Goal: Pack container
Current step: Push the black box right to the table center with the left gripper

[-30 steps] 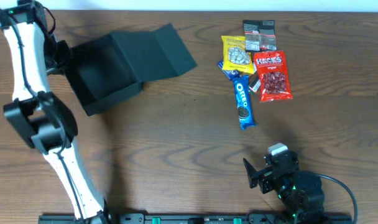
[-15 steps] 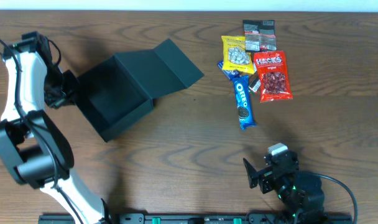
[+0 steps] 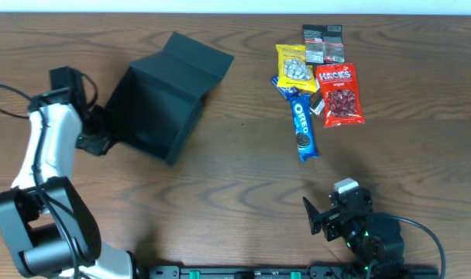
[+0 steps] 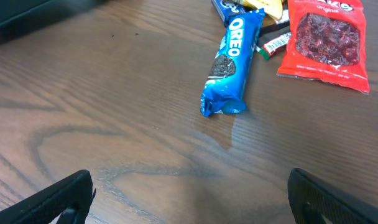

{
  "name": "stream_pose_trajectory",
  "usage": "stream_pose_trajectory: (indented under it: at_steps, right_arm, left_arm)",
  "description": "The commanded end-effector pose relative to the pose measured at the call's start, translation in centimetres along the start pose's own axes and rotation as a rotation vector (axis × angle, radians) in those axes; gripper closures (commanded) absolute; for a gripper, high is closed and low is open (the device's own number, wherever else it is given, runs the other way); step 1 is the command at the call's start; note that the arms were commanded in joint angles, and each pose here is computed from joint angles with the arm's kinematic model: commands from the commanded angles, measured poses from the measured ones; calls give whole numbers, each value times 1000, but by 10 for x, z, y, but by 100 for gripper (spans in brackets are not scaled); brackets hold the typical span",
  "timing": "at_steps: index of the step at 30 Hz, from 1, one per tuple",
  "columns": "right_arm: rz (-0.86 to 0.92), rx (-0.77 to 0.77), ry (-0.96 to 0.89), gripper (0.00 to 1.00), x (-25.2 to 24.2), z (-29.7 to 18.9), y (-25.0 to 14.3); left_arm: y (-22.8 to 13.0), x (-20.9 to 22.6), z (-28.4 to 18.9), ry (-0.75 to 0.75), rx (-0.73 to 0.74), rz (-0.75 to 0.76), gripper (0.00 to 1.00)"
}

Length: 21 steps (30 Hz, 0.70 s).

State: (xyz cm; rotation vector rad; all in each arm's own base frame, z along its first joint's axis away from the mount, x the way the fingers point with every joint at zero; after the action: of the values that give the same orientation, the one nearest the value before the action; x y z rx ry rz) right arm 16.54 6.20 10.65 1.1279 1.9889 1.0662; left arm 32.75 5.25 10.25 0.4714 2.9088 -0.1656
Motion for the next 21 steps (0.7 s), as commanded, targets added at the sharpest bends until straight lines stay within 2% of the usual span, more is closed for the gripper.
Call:
stream_pose_trajectory:
  at_steps: [1,6,9,14,21]
  right_arm:
    - [23,0,-18,1,-3,0,-1]
    - [23,0,-18,1,-3,0,-1]
    - [23,0,-18,1,-3,0,-1]
    - [24,0,-18,1,-3,0,-1]
    - [23,0,-18,1,-3,0,-1]
  left_arm:
    - [-32,-18,-2,-38,33,-56,94]
    - [-81,-34,5,-23,63,-130,94]
    - [-103,-38,7,-6,75,-251,94]
    - [-121,-40,9,8,86,-387,94]
    - [-143,-45,11,3,98,-352,94]
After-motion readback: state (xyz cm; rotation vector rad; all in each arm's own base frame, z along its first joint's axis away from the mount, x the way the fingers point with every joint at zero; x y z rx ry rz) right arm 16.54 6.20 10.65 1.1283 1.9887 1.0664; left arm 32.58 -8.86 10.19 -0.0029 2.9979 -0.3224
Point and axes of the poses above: each gripper's point midway between its finger pads, its own z axis out along the fingers, its own x axis along the line the jaws close on, y = z × x, the point moved 3 cm from there along -z, back along the fingers, and after that the axes turned 9 degrees about -z, right-handed, at the moved point
